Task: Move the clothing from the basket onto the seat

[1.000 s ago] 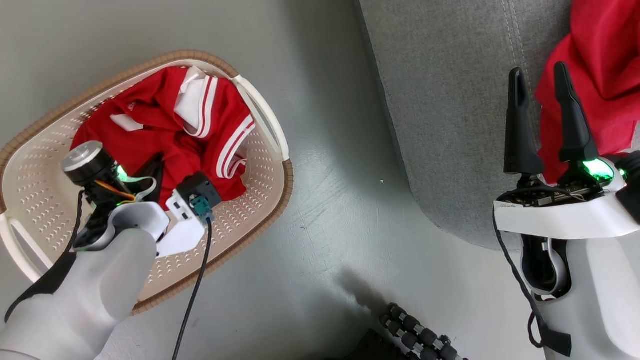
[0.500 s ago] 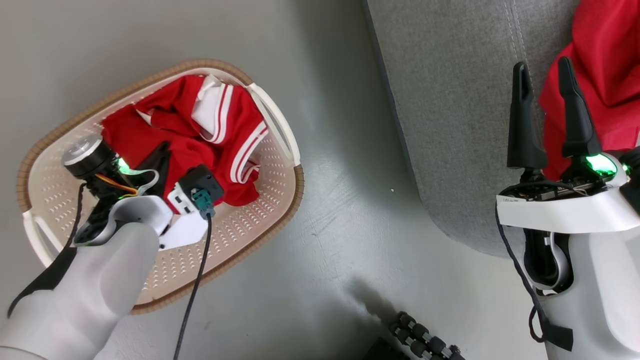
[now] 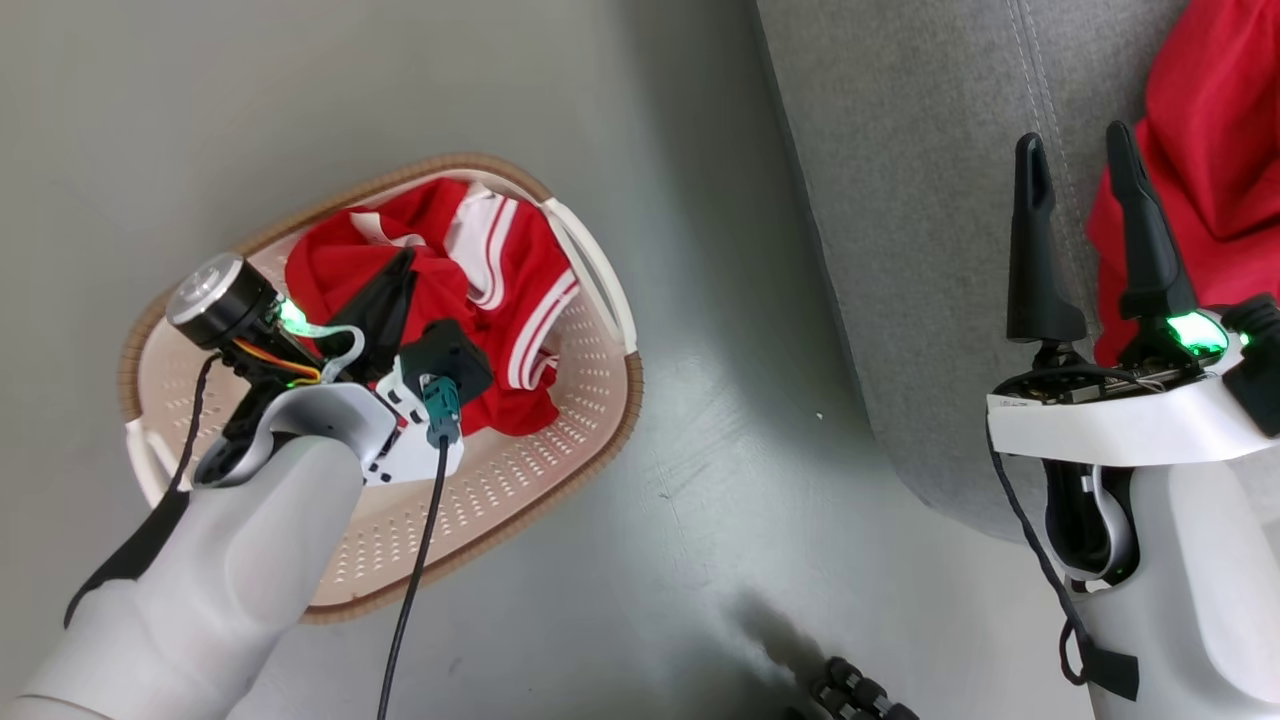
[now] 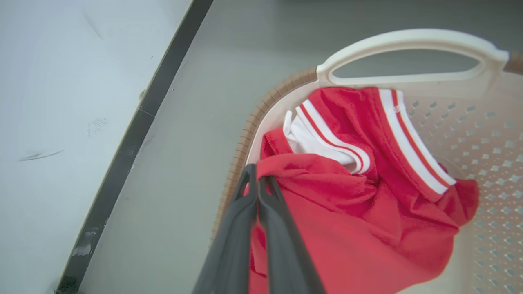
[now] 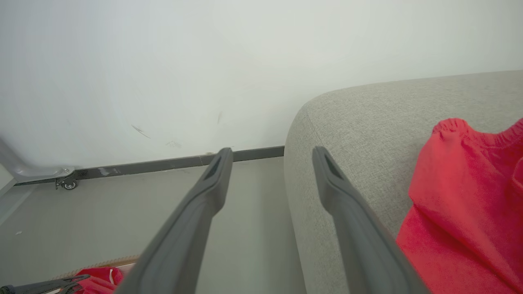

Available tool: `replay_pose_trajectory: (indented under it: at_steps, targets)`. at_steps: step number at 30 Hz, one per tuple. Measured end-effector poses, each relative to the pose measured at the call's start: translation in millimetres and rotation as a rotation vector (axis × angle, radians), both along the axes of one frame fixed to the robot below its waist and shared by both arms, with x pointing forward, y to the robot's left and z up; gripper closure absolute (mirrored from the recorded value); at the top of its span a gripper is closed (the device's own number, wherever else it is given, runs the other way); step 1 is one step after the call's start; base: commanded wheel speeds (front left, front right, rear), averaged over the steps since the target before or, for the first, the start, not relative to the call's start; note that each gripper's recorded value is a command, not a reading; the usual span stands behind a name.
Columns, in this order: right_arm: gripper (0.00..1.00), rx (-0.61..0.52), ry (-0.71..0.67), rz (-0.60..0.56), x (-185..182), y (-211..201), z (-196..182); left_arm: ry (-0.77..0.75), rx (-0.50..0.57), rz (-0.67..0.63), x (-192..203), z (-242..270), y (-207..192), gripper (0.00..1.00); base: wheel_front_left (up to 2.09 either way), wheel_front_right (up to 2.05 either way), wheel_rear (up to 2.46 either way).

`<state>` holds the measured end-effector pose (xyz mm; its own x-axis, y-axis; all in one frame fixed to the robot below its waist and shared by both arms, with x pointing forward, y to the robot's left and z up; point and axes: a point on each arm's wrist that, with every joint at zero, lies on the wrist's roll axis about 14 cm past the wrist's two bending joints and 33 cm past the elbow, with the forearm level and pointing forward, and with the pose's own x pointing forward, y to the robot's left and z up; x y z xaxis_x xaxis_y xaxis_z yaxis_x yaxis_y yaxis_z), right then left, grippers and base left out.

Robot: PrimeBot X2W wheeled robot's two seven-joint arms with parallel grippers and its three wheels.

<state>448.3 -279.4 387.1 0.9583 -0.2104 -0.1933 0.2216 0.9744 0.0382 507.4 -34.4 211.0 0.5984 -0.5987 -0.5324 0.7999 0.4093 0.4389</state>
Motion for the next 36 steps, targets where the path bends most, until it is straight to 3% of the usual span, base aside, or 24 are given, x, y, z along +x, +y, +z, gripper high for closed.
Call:
replay_pose_trajectory:
  at_steps: [17, 36]
  targets:
    - [0.00, -0.035, -0.090, 0.104, 22.8, 28.4, 33.6, -0.156, -0.179, 0.133, 18.5, 88.5, 11.1, 1.00, 0.00, 0.00, 0.00]
    - [0.00, -0.080, -0.194, 0.231, 28.7, 68.3, 82.3, -0.353, -0.299, 0.354, 28.5, 196.2, 66.8, 1.00, 0.00, 0.00, 0.00]
